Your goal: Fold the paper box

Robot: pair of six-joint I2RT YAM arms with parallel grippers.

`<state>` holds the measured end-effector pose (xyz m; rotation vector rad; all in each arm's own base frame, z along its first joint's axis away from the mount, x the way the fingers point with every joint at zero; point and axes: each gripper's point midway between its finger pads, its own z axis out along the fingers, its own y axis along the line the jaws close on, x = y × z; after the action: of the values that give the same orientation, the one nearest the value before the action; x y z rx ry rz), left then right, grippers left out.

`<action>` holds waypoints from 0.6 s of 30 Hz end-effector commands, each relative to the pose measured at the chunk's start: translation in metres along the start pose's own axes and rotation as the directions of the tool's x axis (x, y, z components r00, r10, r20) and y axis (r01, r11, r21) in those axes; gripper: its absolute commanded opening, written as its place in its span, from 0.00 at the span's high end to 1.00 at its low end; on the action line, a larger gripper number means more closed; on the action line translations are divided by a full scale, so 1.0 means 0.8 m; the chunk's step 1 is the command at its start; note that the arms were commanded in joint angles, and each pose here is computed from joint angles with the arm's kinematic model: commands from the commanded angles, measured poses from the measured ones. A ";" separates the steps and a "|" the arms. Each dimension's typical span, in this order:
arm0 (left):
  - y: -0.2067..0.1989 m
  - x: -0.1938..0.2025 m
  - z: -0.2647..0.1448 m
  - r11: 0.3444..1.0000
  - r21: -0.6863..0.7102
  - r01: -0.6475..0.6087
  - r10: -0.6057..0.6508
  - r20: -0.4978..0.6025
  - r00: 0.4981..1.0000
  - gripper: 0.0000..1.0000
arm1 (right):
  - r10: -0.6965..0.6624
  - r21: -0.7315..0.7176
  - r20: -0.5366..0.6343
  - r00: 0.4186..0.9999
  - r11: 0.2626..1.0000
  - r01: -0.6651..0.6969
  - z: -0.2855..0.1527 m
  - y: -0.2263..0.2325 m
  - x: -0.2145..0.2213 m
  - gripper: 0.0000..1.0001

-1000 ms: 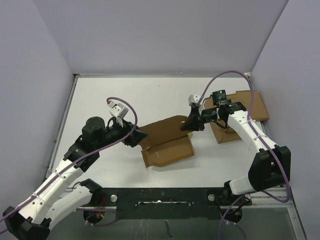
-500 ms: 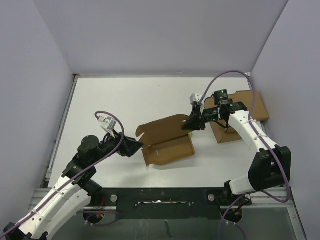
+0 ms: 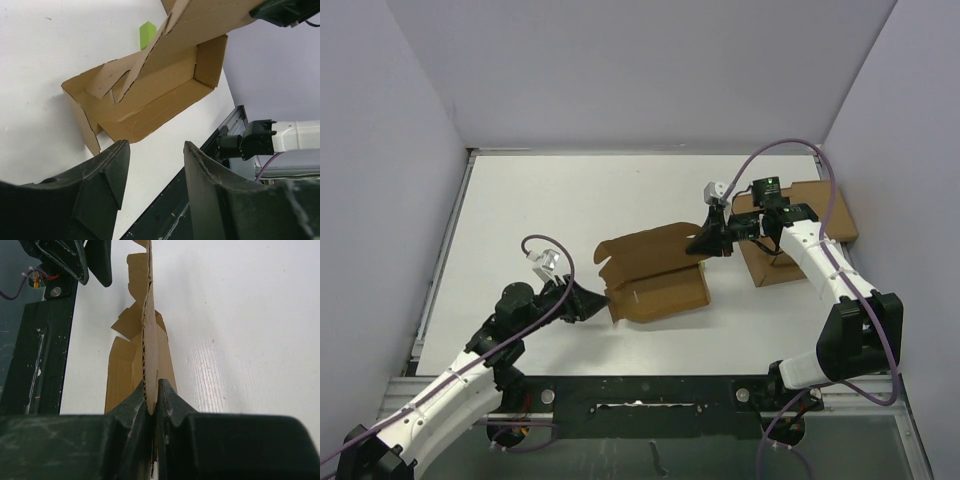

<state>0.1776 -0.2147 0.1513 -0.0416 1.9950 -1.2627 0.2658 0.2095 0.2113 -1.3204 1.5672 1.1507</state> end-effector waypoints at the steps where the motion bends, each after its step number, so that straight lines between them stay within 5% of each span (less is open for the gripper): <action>1: -0.019 -0.022 0.012 0.998 0.063 -0.002 -0.002 0.069 0.998 0.57 | -0.020 -0.004 0.030 0.999 1.000 0.020 -0.001 -0.003 -0.009 1.00; 18: 0.018 -0.004 0.048 0.987 -0.008 -0.162 0.161 0.119 0.980 0.65 | 0.002 0.001 0.031 1.000 1.000 -0.002 0.000 -0.006 -0.005 1.00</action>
<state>0.1973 -0.2341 0.1227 0.0073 1.9713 -1.1921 0.2671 0.2097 0.2100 -1.3052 1.5791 1.1576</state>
